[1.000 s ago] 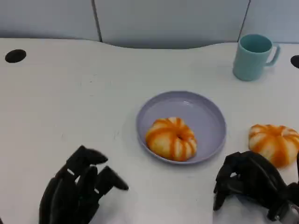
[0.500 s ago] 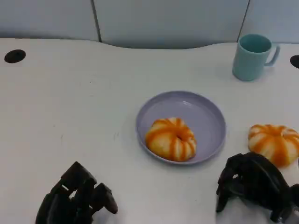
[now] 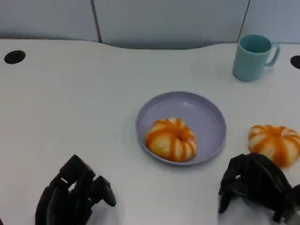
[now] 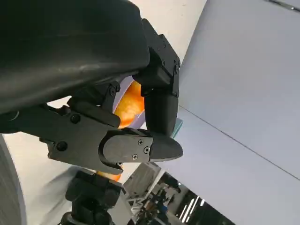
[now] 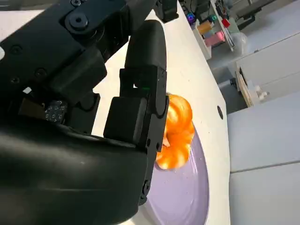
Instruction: Grasp the bread from the table and place it into the plate.
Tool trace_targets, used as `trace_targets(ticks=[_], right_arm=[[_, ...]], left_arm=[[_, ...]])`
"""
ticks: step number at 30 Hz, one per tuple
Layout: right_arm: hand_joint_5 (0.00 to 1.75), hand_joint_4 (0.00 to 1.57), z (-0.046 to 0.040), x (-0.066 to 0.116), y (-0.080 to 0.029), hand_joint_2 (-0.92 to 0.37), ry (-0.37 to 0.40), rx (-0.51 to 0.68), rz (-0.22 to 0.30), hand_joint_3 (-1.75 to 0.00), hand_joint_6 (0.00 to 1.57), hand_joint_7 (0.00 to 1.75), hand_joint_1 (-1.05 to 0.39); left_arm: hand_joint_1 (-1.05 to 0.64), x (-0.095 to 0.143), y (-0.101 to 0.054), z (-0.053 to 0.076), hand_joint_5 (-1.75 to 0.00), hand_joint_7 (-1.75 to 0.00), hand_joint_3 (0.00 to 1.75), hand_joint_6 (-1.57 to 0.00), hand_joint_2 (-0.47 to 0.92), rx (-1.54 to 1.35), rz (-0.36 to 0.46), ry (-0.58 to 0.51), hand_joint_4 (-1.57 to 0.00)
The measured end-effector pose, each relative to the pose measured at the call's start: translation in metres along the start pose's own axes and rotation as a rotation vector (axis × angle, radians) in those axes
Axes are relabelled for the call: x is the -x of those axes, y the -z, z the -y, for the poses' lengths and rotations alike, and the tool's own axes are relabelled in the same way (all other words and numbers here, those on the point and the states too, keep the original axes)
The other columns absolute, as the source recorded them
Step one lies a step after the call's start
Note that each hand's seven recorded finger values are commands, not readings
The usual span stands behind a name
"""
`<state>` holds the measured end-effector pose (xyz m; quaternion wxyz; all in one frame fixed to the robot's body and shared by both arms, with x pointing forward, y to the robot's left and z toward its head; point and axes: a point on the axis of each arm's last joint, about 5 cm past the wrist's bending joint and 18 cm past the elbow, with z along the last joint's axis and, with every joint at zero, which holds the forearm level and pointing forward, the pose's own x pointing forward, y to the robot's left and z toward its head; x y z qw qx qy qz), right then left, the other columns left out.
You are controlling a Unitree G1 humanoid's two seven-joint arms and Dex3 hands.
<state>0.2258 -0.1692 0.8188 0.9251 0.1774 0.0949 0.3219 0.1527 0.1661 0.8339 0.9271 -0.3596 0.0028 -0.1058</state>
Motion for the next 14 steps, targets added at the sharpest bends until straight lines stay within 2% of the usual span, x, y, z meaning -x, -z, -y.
trace_targets(ticks=[14], right_arm=[[0.63,1.57,0.0026,-0.0012,-0.0013,-0.57,0.000,-0.002,-0.010,0.00,1.57,0.43,-1.05]], left_arm=[[-0.56,-0.0028,0.0038,-0.0021,-1.75,-1.75,0.32,-0.49,0.92,-0.017,-0.005,0.005,-0.73]])
